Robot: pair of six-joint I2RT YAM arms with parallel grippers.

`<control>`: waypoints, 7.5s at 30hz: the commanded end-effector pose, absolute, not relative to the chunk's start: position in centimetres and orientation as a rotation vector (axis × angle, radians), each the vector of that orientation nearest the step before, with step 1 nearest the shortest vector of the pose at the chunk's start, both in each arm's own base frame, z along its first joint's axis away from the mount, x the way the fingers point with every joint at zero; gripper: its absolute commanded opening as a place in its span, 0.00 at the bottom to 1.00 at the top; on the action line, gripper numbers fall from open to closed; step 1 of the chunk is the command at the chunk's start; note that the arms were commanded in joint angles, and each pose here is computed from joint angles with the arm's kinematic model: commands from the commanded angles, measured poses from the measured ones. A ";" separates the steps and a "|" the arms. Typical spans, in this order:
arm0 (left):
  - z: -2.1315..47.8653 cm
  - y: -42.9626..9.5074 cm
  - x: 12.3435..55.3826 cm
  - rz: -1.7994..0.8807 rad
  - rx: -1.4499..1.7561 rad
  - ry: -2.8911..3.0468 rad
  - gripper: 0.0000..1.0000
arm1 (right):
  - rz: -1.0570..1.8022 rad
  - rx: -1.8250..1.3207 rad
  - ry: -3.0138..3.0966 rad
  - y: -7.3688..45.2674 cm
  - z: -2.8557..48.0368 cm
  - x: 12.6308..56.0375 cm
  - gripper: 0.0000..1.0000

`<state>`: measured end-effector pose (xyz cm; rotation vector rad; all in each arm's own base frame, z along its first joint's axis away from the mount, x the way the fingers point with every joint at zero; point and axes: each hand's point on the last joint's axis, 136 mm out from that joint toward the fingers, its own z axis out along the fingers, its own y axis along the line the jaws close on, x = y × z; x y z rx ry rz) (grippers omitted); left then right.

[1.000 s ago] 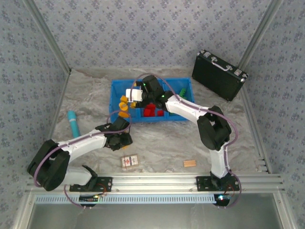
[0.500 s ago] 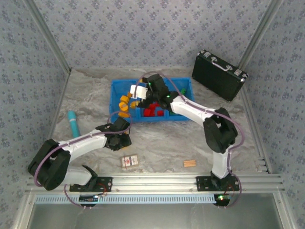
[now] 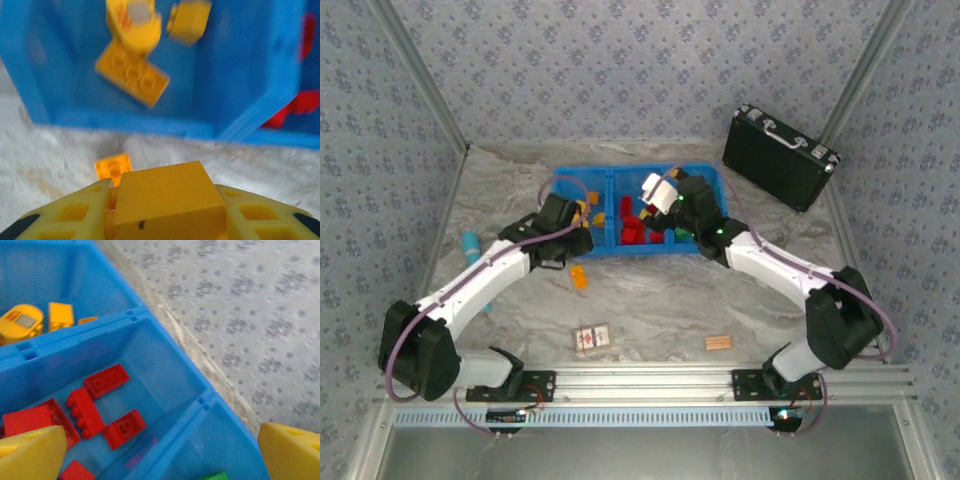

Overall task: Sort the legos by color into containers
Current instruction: Pick up the lego from the middle-left of the table, then place the lego in the container, then pick up the lego from the center of the table, then place the lego in the container.

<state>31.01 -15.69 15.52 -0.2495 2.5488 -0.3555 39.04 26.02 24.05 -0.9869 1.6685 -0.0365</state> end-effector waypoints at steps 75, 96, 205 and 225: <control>10.6 -14.2 22.5 -0.150 -0.304 2.451 1.00 | 0.611 -0.635 2.044 19.8 26.6 33.1 0.99; 7.5 -16.4 26.8 -0.046 -0.206 2.496 1.00 | 0.542 -0.646 2.092 19.1 24.6 32.5 0.99; 9.0 -18.7 45.4 -0.250 -0.221 2.411 0.28 | 0.531 -0.392 2.062 17.6 20.7 30.4 0.99; 8.1 -17.9 43.3 -0.188 -0.185 2.425 0.52 | 0.511 -0.397 2.075 17.4 20.7 29.6 0.99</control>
